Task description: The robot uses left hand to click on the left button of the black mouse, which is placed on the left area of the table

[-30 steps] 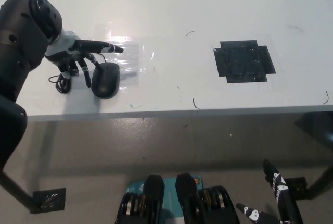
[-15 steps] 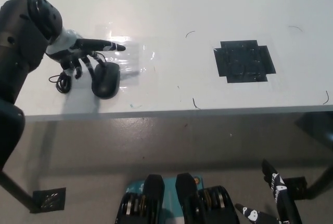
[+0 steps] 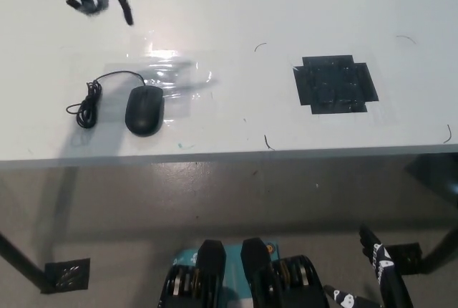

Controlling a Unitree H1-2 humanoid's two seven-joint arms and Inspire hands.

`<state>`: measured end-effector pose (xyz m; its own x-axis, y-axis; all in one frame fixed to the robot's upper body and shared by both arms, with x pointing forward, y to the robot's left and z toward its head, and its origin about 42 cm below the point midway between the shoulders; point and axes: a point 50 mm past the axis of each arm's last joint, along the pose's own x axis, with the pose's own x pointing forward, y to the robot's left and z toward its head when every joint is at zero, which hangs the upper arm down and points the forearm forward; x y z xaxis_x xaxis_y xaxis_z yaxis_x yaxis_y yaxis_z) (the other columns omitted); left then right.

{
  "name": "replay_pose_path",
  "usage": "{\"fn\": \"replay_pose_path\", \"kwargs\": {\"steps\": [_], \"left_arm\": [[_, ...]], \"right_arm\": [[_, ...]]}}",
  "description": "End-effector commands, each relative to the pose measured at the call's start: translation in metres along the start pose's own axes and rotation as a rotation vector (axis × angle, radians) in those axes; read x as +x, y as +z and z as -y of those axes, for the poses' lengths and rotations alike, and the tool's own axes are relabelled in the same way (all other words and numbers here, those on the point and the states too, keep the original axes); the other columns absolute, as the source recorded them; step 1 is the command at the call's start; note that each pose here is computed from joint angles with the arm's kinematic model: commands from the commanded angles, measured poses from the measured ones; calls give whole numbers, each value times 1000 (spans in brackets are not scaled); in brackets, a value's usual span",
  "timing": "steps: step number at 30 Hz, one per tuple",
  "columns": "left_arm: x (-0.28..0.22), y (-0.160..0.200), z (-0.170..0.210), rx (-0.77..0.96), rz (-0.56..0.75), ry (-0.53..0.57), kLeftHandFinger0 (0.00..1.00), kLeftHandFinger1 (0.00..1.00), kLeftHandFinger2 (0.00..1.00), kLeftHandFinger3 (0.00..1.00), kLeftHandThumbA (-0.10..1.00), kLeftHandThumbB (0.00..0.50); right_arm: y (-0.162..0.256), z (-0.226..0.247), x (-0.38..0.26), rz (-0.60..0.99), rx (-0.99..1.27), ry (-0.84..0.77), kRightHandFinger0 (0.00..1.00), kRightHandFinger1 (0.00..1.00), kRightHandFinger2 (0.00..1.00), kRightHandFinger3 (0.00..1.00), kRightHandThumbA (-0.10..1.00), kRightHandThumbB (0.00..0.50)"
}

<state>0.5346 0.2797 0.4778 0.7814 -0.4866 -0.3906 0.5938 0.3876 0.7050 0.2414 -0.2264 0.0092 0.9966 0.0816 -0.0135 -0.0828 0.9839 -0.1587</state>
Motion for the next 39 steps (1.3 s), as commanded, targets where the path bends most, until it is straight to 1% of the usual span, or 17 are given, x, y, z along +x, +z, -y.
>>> {"fn": "replay_pose_path", "kwargs": {"steps": [1, 4, 7, 8, 9, 10, 12, 14, 16, 18, 22, 25, 31, 32, 34, 36, 39], "left_arm": [[-162, 23, 49, -47, 626, 362, 622, 152, 273, 1000, 1000, 330], [-189, 8, 119, -133, 785, 470, 691, 173, 230, 1000, 1000, 284], [-215, 2, 191, -164, 858, 554, 493, 179, 294, 1000, 1000, 261], [-223, 1, 213, -166, 853, 578, 616, 233, 317, 1000, 1000, 277], [-233, 1, 237, -176, 838, 602, 873, 325, 383, 1000, 1000, 313], [-237, -5, 252, -186, 848, 606, 953, 397, 473, 1000, 1000, 318], [-248, -15, 285, -172, 894, 667, 969, 449, 518, 1000, 1000, 297], [-252, -18, 314, -166, 963, 758, 853, 553, 658, 1000, 1000, 253], [-257, -25, 342, -176, 1001, 805, 951, 861, 975, 1000, 1000, 260], [-259, -30, 353, -197, 1002, 835, 1000, 1000, 1000, 1000, 1000, 230], [-259, -47, 390, -309, 896, 880, 1000, 1000, 1000, 1000, 1000, 154], [-239, -58, 409, -297, 780, 921, 1000, 1000, 1000, 1000, 1000, 179], [-188, -88, 443, -397, 513, 844, 1000, 1000, 1000, 1000, 1000, 196], [-175, -102, 450, -429, 462, 815, 1000, 1000, 1000, 1000, 1000, 174], [-155, -128, 463, -476, 363, 776, 1000, 1000, 1000, 1000, 1000, 203], [-142, -146, 471, -523, 302, 769, 1000, 1000, 1000, 1000, 1000, 247], [-128, -165, 481, -600, 256, 759, 1000, 1000, 1000, 1000, 1000, 230]], "right_arm": [[1, 1, -9, 39, -7, 19, 1000, 1000, 1000, 1000, 1000, 299], [-1, -2, -10, 31, 2, 20, 1000, 1000, 1000, 1000, 1000, 304], [-3, -6, -11, 23, 16, 28, 1000, 1000, 1000, 1000, 1000, 302], [-4, -7, -13, 19, 12, 27, 1000, 1000, 1000, 1000, 1000, 300], [-4, -7, -14, 19, 9, 24, 1000, 1000, 1000, 1000, 1000, 293], [-4, -8, -15, 17, 10, 24, 1000, 1000, 1000, 1000, 1000, 292], [-5, -8, -18, 14, 15, 20, 1000, 1000, 1000, 1000, 1000, 286], [-2, -9, -7, 26, 13, 18, 1000, 1000, 1000, 1000, 1000, 288], [-1, -10, -7, 30, 17, 17, 1000, 1000, 1000, 1000, 1000, 297], [-1, -13, -7, 29, 31, 13, 1000, 1000, 1000, 1000, 1000, 289], [-5, -19, -15, 9, 41, 16, 1000, 1000, 1000, 1000, 1000, 274], [-4, -17, -13, 13, 47, 3, 1000, 1000, 1000, 1000, 1000, 270], [-6, -19, -17, 2, 56, -7, 1000, 1000, 1000, 1000, 1000, 279], [-6, -19, -16, 4, 53, -11, 1000, 1000, 1000, 1000, 1000, 270], [-6, -20, -15, 3, 52, -10, 1000, 1000, 1000, 1000, 1000, 281], [-6, -20, -13, 3, 52, -4, 1000, 1000, 1000, 1000, 1000, 287], [-5, -19, -10, 9, 51, -3, 1000, 1000, 1000, 1000, 1000, 283]]}}
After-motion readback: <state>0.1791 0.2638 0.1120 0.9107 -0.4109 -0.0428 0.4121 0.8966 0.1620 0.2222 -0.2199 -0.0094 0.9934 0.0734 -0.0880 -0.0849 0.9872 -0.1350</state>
